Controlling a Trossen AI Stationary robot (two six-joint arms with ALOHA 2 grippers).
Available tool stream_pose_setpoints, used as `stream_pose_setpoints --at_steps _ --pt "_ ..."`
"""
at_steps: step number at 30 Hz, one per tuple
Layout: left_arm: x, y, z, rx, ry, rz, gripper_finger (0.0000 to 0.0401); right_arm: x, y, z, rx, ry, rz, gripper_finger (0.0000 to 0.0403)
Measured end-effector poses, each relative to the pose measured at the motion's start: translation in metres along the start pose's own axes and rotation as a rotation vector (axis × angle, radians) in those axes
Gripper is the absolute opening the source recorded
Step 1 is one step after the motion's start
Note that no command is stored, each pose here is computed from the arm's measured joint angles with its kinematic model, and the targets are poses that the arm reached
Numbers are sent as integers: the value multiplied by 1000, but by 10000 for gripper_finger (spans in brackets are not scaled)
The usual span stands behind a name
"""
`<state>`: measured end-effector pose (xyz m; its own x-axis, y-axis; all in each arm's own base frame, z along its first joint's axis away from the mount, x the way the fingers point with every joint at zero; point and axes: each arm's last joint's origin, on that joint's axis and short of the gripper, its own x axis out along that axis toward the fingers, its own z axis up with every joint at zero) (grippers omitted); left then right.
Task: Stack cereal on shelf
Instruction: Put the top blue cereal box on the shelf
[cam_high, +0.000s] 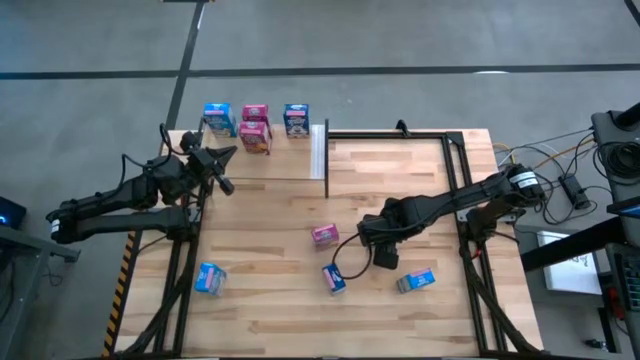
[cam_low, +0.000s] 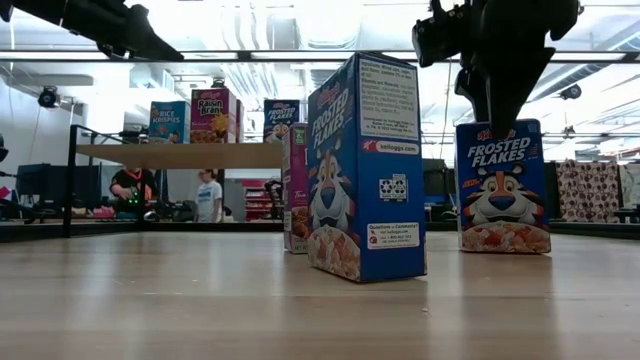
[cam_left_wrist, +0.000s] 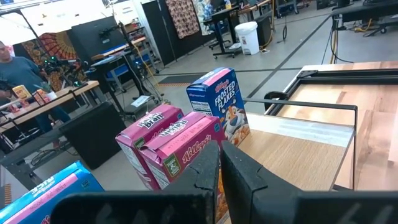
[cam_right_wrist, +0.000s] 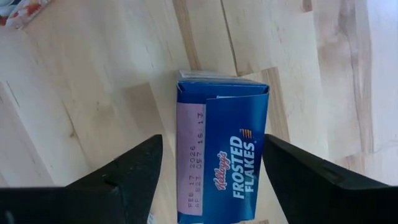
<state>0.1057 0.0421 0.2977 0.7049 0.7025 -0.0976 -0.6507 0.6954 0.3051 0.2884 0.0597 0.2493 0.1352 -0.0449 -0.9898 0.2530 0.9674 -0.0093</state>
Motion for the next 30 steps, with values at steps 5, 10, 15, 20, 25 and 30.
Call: stream_pose_setpoints --at_steps 5,10,15,20,25,30 --pt "0 0 0 0 0 0 0 0 0 0 0 0 0 230" --pt "0 0 0 0 0 0 0 0 0 0 0 -1 0 209" --pt "0 0 0 0 0 0 0 0 0 0 0 -2 1 199" --pt "0 0 0 0 0 0 0 0 0 0 0 -4 1 198" --pt "0 0 0 0 0 0 0 -2 0 0 0 -8 4 198" --pt "0 0 0 0 0 0 0 -8 1 3 2 -37 8 198"
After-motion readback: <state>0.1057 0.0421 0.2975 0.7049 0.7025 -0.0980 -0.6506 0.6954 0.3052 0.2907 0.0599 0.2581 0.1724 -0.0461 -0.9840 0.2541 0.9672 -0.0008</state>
